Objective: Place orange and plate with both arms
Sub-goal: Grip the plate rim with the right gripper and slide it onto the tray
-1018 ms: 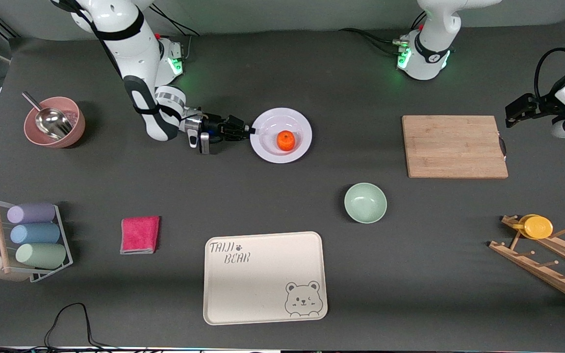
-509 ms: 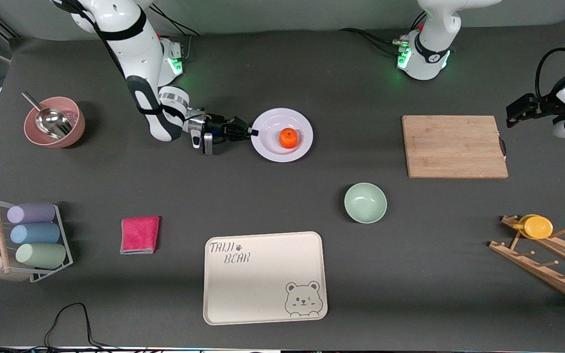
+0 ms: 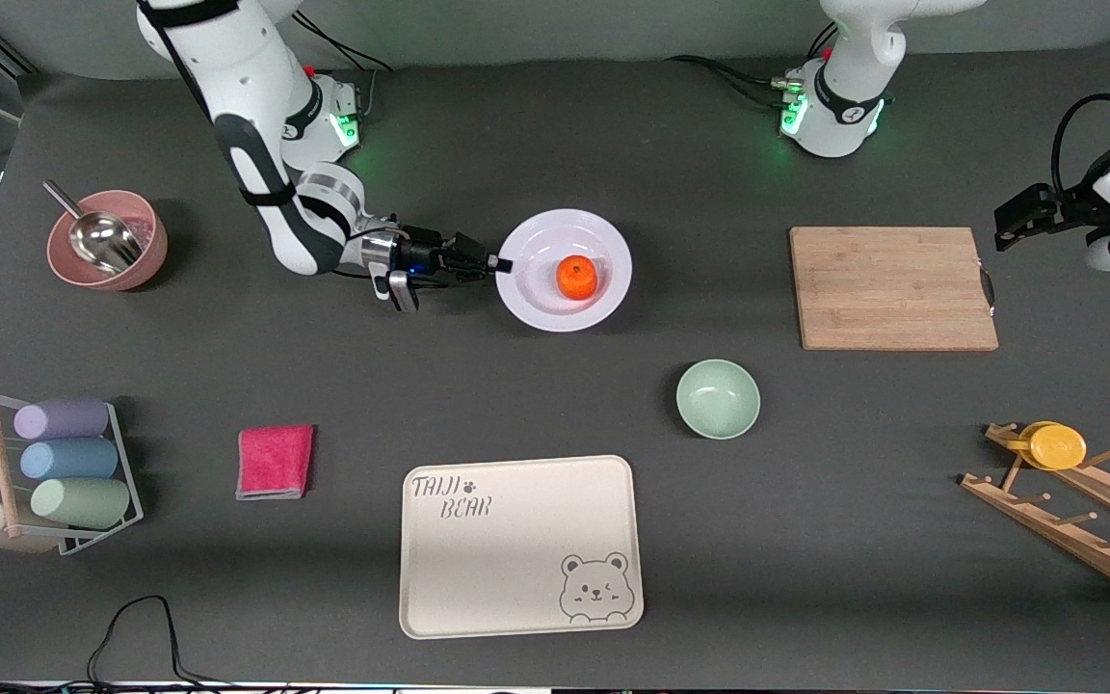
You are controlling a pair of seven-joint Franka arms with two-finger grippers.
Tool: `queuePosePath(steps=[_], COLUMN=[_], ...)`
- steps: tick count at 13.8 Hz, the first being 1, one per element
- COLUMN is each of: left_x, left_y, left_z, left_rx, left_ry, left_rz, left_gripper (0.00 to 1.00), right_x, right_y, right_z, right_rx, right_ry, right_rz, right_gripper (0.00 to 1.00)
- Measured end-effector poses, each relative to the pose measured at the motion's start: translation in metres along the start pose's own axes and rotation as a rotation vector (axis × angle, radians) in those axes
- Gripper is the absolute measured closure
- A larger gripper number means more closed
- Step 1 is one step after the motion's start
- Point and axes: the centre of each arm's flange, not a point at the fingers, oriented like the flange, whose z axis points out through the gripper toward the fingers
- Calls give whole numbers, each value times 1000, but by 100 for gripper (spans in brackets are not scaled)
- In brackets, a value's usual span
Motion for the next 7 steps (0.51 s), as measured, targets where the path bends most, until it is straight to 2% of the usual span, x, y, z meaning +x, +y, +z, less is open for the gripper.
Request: queuePosePath(steps=[4, 7], left_x=[0, -1], left_y=[-2, -2], left_z=[0, 0], left_rx=[-1, -1], left_ry=[0, -6], left_rz=[-4, -5], left_gripper=[0, 0], right_x=[27, 67], right_y=[-32, -33], right_z=[-24, -42], right_rx=[-39, -76], right_ry=[-35, -39], right_rz=[0, -8], right_gripper=[96, 96])
